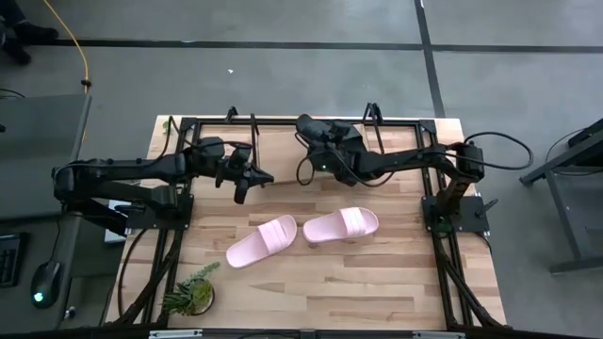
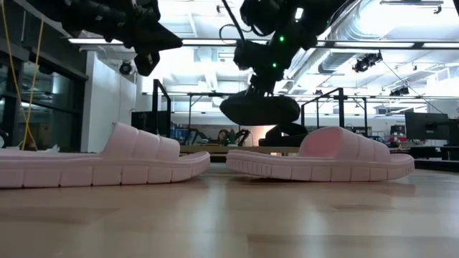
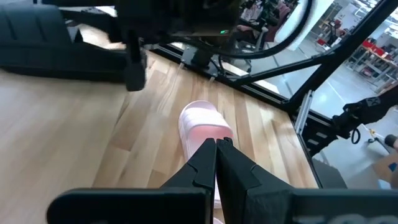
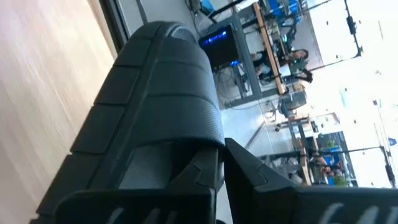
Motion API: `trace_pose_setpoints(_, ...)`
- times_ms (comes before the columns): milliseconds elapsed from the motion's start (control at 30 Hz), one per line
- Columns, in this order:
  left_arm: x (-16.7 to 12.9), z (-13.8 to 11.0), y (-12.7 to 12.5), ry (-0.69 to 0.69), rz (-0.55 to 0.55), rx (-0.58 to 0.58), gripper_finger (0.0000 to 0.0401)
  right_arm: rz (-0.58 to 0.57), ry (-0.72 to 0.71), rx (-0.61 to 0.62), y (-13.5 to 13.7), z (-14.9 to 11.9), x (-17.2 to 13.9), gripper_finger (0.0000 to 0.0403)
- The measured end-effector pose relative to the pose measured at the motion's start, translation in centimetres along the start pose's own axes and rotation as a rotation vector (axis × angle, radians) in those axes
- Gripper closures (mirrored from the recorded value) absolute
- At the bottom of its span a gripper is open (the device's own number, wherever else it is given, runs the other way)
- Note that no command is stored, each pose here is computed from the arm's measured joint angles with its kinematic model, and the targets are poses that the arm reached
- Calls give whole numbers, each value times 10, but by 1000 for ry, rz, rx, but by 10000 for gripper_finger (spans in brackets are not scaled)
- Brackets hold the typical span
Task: Pick and place slides into the shelf
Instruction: Put the black slide on the shelf
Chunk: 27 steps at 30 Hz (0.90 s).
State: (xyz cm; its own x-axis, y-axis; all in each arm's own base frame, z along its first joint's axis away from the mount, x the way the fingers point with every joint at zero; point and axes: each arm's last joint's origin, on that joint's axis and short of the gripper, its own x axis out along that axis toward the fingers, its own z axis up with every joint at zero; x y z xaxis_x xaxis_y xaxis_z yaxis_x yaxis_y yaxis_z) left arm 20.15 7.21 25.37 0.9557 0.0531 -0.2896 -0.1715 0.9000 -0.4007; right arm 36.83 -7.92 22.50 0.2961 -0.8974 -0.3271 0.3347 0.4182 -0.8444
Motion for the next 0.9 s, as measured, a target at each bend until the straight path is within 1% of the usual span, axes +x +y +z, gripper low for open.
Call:
trace_pose_setpoints(133,0,1,0,-2,-8,-2,400,11,16,12,3,-3,7,403)
trace_pose_setpoints(467,0,0,-1,3,-15,-11,400,22,61,-12,23,-9,21,403)
trace_pose_setpoints(567,0,0,-1,3,-15,-11,400,15,70,-14,26,-10,23,403)
trace_pose_setpoints(700,0,0,-1,3,-15,-11,400,8,85,17,25,-12,26,403)
trace_pose_setpoints(800,0,0,-1,4,-17,-11,400,-23,110,9,24,-14,27,403)
trace_pose_setpoints(900,0,0,-1,4,-17,-11,400,-21,122,6,25,-15,26,403)
